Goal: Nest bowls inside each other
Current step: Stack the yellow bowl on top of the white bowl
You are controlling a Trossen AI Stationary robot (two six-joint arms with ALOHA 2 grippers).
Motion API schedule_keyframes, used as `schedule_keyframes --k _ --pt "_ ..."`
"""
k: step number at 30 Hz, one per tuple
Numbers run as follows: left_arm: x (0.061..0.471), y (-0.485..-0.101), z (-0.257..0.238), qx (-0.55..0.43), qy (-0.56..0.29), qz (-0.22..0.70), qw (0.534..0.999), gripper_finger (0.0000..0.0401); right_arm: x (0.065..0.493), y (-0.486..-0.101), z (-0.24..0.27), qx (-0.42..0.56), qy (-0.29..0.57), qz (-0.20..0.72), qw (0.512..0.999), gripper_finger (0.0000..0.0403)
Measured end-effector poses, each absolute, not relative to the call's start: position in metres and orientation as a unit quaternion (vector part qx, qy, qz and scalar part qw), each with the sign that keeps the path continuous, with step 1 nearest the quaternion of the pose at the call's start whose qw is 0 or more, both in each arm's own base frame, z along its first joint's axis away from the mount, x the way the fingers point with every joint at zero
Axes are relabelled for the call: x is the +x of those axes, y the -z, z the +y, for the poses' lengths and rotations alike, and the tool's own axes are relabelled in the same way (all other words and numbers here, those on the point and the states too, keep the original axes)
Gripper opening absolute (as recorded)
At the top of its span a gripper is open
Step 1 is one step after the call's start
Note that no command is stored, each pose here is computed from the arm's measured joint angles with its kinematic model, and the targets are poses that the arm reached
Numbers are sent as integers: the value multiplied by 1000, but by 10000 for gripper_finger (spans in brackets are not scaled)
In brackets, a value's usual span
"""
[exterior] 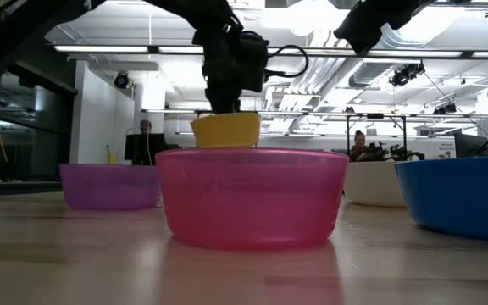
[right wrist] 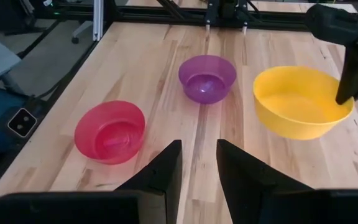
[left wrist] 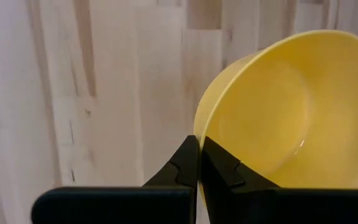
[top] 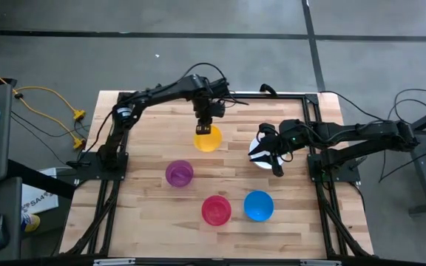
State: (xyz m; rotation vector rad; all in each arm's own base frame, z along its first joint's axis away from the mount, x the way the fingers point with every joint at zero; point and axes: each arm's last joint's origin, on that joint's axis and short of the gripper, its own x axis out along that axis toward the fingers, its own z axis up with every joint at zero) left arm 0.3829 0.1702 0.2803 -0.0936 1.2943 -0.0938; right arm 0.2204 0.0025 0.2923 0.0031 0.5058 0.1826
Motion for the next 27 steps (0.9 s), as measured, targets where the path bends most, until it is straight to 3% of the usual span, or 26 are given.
schedule_keyframes --k 17,27 --pt "394 -312 158 -53 25 564 824 0 234 -289 5 8 -128 230 965 94" --pt "396 -315 127 -46 83 584 806 0 251 -272 10 -6 -143 257 956 94"
